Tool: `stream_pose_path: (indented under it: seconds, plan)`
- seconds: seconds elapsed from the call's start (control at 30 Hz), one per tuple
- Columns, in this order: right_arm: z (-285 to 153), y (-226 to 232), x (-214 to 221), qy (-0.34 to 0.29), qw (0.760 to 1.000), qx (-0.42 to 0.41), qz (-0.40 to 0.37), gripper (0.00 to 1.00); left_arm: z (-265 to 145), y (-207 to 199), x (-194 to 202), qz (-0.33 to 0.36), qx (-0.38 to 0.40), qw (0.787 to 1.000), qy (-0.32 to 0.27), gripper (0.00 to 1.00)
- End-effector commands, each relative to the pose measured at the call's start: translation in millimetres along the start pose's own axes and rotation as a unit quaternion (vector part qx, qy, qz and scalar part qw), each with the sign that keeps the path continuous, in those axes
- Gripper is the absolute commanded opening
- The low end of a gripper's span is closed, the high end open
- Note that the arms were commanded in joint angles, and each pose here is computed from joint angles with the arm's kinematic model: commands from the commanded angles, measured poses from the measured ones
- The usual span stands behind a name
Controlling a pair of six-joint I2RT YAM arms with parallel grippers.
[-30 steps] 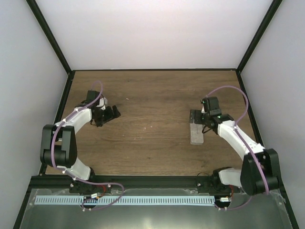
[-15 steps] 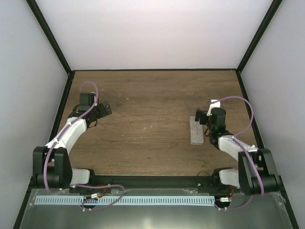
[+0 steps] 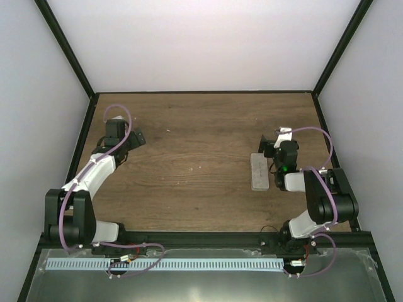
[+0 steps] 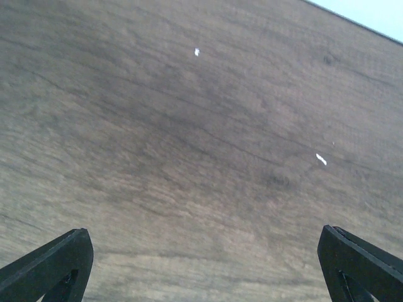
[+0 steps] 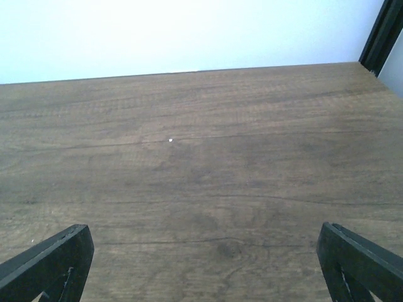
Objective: Organize the sunglasses
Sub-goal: Reset both arms
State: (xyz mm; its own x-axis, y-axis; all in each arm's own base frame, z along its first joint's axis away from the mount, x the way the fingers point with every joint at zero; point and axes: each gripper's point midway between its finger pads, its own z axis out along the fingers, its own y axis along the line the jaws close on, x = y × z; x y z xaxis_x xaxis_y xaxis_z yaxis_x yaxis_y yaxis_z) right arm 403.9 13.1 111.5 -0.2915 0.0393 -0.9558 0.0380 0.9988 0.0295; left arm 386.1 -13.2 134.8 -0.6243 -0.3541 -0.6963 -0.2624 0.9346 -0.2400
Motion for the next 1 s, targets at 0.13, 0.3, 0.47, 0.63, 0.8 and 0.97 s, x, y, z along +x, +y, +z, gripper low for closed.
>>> stream_pose_path:
  seconds: [0.13,0.3,0.47,0.63,0.8,0.97]
  plan:
    - [-17,-5,-31,-0.093,0.996,-0.005,0.002,1.00,-14,5,-43,0.025,-0.006,0.987,-0.160,1.00]
    - [-22,-5,-31,-0.101,0.995,-0.004,0.002,1.00,-12,7,-50,0.084,-0.009,0.970,-0.226,1.00]
    - [-36,-17,-25,-0.124,0.992,0.022,0.020,1.00,-1,36,-40,0.106,-0.079,0.961,-0.242,1.00]
    - [-37,-24,-26,-0.128,0.990,0.043,0.033,1.00,7,15,-22,0.159,0.002,0.951,-0.267,1.00]
    - [-38,-24,-26,-0.129,0.990,0.040,0.031,1.00,18,19,-20,0.159,0.025,0.950,-0.268,1.00]
    - [-39,-26,-26,-0.131,0.990,0.045,0.035,1.00,2,33,-15,0.131,0.002,0.940,-0.315,1.00]
